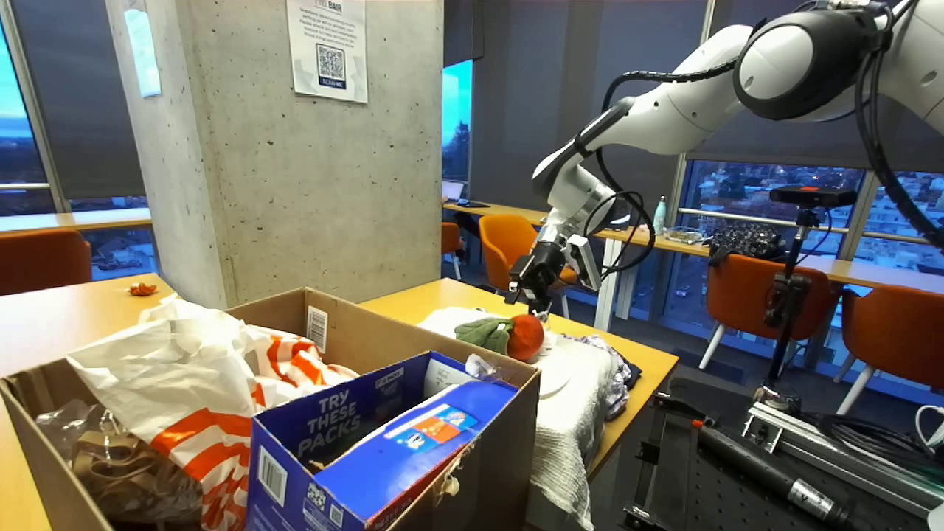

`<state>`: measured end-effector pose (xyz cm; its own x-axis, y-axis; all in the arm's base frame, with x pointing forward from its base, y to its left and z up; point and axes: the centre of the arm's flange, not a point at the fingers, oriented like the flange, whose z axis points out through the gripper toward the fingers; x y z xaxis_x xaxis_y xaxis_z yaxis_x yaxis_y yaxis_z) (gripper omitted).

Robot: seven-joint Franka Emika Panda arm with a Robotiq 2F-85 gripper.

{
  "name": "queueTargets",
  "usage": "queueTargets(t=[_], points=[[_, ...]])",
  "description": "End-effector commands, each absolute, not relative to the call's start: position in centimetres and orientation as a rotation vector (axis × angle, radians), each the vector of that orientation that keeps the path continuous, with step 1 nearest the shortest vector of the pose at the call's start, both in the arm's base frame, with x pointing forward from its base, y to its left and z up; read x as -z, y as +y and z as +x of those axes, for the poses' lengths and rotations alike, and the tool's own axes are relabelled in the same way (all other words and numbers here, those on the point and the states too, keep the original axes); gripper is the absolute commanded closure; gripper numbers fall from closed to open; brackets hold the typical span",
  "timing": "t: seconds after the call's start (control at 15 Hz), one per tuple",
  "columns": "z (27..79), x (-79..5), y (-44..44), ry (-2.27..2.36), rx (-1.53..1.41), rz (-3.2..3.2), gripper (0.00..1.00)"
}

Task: Pick up the white disposable plate and put it on the cardboard box

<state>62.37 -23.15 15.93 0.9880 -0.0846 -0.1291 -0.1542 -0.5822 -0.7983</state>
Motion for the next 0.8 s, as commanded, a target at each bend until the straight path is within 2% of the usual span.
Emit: queueTargets(t=[0.0, 0.73], points=[[63.5, -16.9, -22.3, 0.185, -0.114, -2.131, 0.0], [63.5, -14.4, -22.5, 0.243, -0.157, -2.132, 0.0]])
